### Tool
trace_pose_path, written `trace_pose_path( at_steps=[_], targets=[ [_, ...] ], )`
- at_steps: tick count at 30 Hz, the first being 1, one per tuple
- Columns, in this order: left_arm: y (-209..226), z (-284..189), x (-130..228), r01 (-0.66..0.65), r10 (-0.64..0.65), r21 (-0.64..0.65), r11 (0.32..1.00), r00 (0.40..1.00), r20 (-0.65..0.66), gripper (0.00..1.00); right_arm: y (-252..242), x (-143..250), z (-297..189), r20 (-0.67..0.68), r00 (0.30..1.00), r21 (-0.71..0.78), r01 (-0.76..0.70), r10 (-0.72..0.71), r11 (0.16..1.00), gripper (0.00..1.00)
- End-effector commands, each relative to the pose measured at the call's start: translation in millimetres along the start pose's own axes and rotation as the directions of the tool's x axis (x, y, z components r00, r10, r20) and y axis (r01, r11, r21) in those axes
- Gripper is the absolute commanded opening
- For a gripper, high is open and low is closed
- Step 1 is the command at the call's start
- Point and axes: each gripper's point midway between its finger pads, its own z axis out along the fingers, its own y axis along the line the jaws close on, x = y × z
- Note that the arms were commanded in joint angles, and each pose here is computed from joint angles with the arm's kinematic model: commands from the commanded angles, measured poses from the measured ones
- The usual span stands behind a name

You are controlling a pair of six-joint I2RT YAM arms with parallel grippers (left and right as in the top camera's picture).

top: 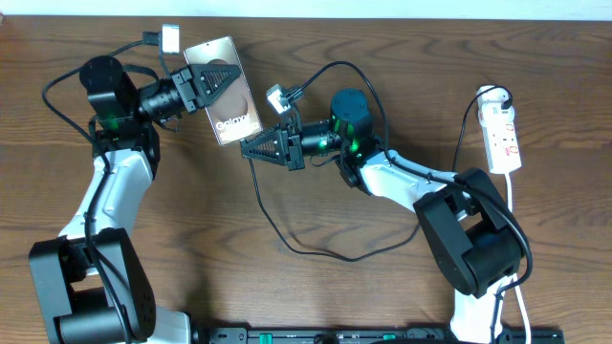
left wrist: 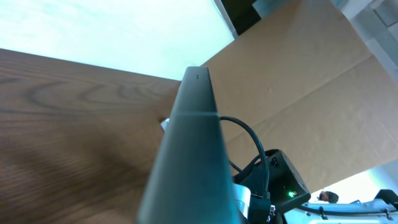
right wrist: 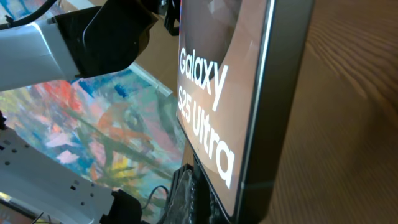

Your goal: Plug charger to phone and switch on socket

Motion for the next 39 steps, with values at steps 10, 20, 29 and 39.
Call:
trace_pose_path(
  at_steps=[10, 20, 29, 39],
  targets=[
    [-29.9, 0.3, 33.8, -0.004, 0.035, 0.164, 0.986, 0.982, -0.183, 0.07, -10.2, -58.2, -27.8, 0.193, 0.974, 0.111, 0.096, -0.116, 0.989, 0.01],
    [-29.9, 0.3, 33.8, -0.004, 0.035, 0.164, 0.986, 0.982, -0.183, 0.08, -10.4, -59.0, -28.1, 0.196, 0.973, 0.114, 0.098, -0.119, 0.989, 0.01],
    [-27.5, 0.7, 31.0, -0.008, 0.033, 0.150, 0.989, 0.985, -0.168, 0.08, -6.6, -53.9, -26.8, 0.169, 0.979, 0.089, 0.102, -0.116, 0.991, 0.41],
    [-15.6, -2.0, 17.4, -0.016, 0.025, 0.087, 0.996, 0.995, -0.098, 0.07, -2.5, -47.7, -28.6, 0.132, 0.985, 0.056, 0.107, -0.114, 0.993, 0.99]
  ],
)
